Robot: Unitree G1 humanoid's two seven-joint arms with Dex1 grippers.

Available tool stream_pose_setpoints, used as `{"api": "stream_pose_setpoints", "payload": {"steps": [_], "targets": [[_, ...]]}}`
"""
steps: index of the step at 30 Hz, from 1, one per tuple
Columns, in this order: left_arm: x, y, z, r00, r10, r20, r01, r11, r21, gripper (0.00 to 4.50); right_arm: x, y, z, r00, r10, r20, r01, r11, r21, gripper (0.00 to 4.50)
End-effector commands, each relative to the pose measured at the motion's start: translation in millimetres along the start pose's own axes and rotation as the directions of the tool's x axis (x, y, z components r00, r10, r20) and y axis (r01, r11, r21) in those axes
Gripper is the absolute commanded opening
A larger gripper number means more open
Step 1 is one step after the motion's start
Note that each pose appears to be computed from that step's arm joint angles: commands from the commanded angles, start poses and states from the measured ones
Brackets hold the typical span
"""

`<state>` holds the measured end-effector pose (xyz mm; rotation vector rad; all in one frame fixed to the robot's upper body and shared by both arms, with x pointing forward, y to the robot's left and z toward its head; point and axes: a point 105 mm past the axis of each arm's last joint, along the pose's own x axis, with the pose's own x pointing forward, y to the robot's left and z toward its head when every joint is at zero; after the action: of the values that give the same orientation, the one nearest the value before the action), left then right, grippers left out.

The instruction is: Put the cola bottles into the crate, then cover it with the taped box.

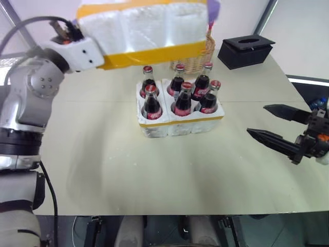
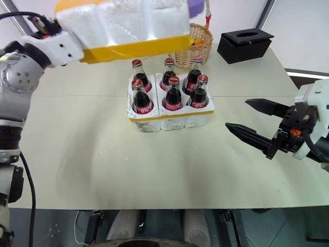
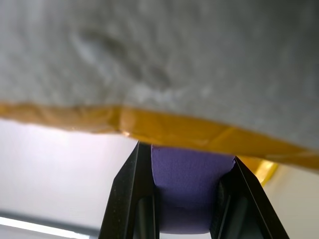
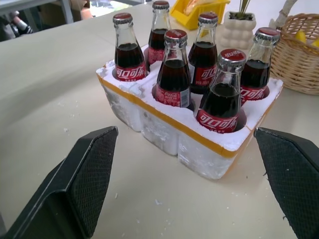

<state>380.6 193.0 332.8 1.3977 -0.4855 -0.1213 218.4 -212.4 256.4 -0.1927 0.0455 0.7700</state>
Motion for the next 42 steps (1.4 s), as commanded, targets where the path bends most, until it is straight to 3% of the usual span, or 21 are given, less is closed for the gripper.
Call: {"api": "stream_pose_setpoints", "payload": {"steps": [1,7,24,42], "targets": [[-3,8,25,0.998,-0.002,0.067,0.001,1.0,0.013,0.82,-1,0,7,0.999,-0.004,0.033,0.005,1.0,-0.029,4.5],[-9,-6,46,0.99,-0.081,0.111,0.075,0.996,0.057,0.82,-1,0,6,0.999,0.0,0.035,0.001,1.0,-0.017,4.5],[-14,-27,63,0.988,-0.142,0.065,0.133,0.983,0.124,0.82,10,5,2,0.997,-0.003,0.072,0.002,1.0,0.014,4.5],[-8,-29,64,0.981,-0.193,0.009,0.189,0.97,0.153,0.82,11,7,0,0.996,-0.011,0.091,0.009,1.0,0.02,4.5]]}}
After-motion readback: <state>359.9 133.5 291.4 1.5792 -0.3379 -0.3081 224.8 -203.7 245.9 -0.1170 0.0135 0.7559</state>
